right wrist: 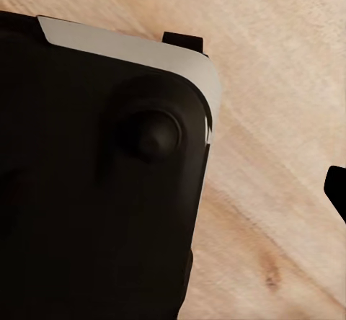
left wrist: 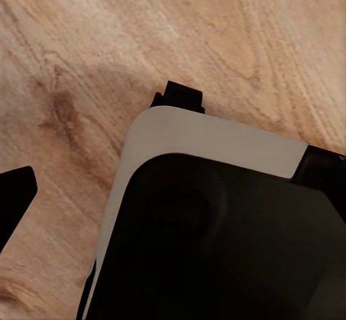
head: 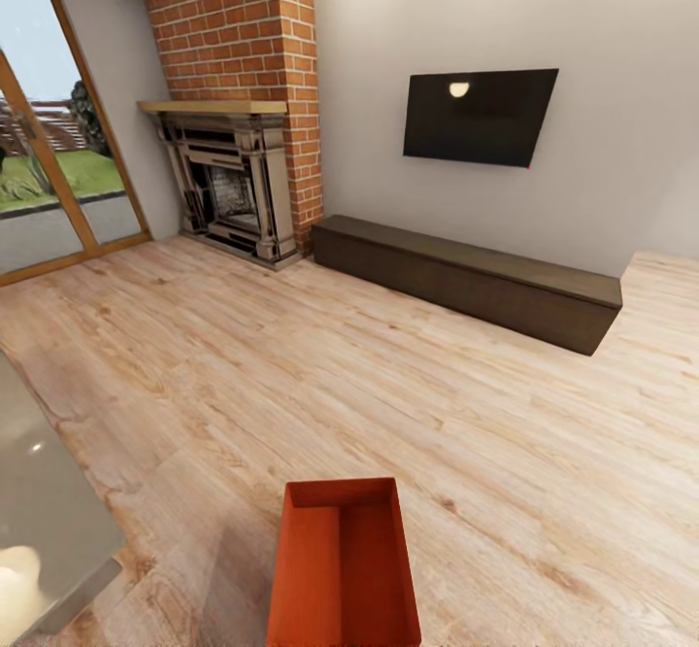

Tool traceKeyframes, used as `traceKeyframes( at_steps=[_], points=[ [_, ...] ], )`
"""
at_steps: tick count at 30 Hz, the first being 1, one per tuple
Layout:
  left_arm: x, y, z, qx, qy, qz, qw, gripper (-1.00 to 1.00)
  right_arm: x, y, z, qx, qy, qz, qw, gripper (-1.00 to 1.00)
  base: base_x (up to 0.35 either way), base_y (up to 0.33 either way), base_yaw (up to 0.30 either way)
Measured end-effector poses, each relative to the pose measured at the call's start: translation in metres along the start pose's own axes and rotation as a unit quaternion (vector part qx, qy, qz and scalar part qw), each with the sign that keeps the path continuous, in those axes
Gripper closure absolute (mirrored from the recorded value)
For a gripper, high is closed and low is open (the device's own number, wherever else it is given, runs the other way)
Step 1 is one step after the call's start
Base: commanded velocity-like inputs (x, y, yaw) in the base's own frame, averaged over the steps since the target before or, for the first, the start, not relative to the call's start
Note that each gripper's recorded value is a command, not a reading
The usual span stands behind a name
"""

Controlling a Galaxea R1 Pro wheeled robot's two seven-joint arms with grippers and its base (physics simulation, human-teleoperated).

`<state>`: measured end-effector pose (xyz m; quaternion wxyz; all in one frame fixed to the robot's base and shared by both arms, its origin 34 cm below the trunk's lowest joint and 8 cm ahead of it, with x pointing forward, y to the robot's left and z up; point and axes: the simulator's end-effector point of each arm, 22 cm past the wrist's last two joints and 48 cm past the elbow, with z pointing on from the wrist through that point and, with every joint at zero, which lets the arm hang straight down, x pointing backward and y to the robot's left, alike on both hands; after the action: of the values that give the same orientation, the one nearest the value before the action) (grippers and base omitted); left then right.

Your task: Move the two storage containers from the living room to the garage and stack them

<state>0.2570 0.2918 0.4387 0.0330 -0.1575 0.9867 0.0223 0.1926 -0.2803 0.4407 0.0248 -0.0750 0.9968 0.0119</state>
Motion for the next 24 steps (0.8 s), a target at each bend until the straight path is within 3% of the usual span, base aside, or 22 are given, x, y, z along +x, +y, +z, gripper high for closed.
traceKeyframes(
  at_steps=[24],
  points=[
    [0.015,0.005,0.003,-0.006,0.019,0.001,0.9998,-1.0,0.015,0.001,0.001,0.003,0.019,0.002,0.9998,-1.0,0.0,0.0,0.0]
  ],
)
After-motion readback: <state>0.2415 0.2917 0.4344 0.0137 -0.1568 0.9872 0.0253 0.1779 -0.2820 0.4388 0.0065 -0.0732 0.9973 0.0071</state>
